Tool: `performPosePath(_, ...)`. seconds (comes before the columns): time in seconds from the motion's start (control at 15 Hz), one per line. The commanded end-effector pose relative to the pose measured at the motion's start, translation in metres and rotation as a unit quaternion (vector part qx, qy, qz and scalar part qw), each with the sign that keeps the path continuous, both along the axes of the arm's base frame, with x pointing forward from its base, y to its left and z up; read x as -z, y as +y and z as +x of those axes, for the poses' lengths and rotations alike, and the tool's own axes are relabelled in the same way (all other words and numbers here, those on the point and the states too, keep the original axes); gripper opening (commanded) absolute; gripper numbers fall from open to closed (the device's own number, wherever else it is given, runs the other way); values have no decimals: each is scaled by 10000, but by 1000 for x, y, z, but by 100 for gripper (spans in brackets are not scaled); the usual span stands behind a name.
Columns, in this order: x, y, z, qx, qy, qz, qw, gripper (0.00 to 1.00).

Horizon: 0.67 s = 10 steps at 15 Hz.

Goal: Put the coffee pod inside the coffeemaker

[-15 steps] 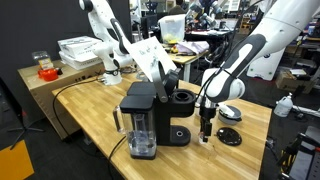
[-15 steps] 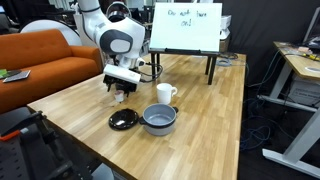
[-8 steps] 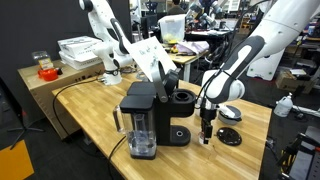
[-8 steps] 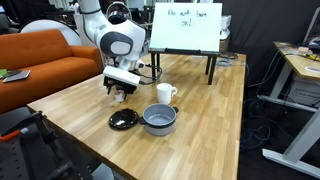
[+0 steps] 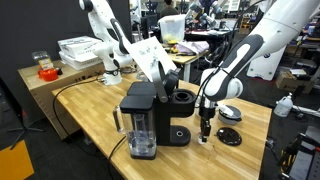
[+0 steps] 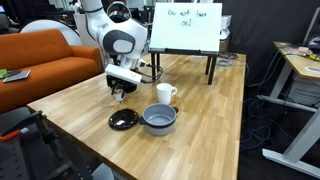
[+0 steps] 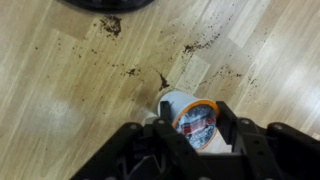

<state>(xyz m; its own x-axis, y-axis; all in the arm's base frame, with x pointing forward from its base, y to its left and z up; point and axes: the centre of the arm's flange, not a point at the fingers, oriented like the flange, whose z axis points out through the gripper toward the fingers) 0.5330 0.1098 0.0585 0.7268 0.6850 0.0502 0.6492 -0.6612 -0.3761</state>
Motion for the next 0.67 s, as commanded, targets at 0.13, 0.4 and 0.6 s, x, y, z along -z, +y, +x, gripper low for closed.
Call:
performPosePath(0.13, -23, -21, -4, 336, -13, -197, 9992, 23)
performPosePath(0.4, -63, -62, -13, 833, -203, -546, 9948, 23)
performPosePath(0.6, -96, -89, -21, 1103, -355, -754, 9904, 23)
